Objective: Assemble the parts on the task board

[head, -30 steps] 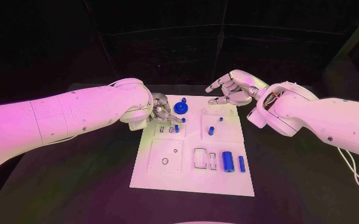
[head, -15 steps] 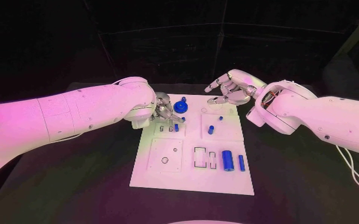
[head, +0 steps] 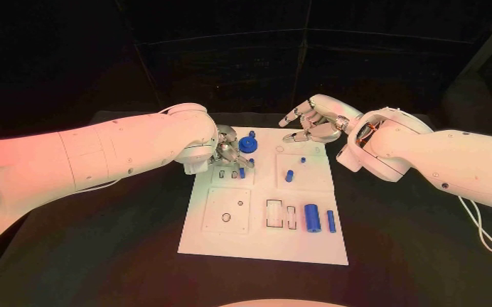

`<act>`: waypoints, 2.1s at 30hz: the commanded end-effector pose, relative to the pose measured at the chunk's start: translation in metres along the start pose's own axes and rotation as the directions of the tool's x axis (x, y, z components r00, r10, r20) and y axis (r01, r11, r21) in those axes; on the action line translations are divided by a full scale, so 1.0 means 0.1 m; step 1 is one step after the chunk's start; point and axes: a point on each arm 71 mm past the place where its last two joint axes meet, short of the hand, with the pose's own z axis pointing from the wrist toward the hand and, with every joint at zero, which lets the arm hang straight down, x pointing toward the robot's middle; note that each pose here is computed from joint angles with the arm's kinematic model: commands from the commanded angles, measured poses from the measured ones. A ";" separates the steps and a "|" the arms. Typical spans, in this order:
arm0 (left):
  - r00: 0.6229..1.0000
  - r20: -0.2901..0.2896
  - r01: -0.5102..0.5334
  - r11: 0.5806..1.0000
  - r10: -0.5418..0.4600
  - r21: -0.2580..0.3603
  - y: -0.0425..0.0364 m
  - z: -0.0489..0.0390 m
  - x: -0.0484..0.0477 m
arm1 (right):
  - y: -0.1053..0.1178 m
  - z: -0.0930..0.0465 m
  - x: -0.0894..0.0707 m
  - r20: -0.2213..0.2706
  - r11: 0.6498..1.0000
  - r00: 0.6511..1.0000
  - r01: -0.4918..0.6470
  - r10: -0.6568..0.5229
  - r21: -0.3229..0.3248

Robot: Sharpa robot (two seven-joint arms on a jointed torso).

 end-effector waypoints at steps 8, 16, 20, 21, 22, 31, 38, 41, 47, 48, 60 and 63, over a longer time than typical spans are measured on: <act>0.999 -0.029 -0.028 0.999 0.028 -0.020 0.008 0.004 0.015 | 0.01 0.01 0.00 -0.014 1.000 1.000 0.009 -0.009 0.002; 0.999 -0.039 -0.037 0.999 0.037 -0.022 -0.016 0.013 0.025 | 0.01 0.02 0.01 -0.017 1.000 1.000 0.009 -0.009 0.005; 0.998 -0.045 -0.042 0.999 0.041 -0.026 -0.017 0.018 0.025 | 0.01 0.03 0.01 -0.018 1.000 1.000 0.009 -0.009 0.005; 0.998 -0.046 -0.044 0.999 0.042 -0.027 -0.018 0.019 0.026 | 0.01 0.03 0.01 -0.018 1.000 1.000 0.009 -0.009 0.005; 0.998 -0.047 -0.044 0.999 0.043 -0.028 -0.019 0.020 0.026 | 0.01 0.03 0.01 -0.019 1.000 1.000 0.009 -0.009 0.005; 0.997 -0.055 -0.050 0.998 0.049 -0.031 -0.025 0.025 0.029 | 0.01 0.03 0.01 -0.021 1.000 1.000 0.010 -0.009 0.011; 0.997 -0.054 -0.051 0.998 0.049 -0.035 -0.024 0.029 0.026 | 0.00 0.03 0.01 -0.022 1.000 1.000 0.010 -0.009 0.013; 0.997 -0.053 -0.050 0.998 0.048 -0.037 -0.027 0.030 0.026 | 0.00 0.03 0.01 -0.023 1.000 1.000 0.010 -0.009 0.013; 0.997 -0.053 -0.052 0.998 0.050 -0.035 -0.047 0.032 0.032 | 0.00 0.03 0.02 -0.026 1.000 1.000 0.009 -0.009 0.015; 0.997 -0.054 -0.053 0.998 0.051 -0.034 -0.053 0.033 0.035 | 0.00 0.03 0.02 -0.026 1.000 1.000 0.009 -0.009 0.015; 0.997 -0.060 -0.058 0.998 0.057 -0.023 -0.085 0.041 0.043 | 0.01 0.03 0.02 -0.031 1.000 0.999 0.009 -0.009 0.016; 0.997 -0.060 -0.058 0.998 0.057 -0.021 -0.086 0.041 0.043 | 0.01 0.04 0.03 -0.032 1.000 0.999 0.009 -0.009 0.016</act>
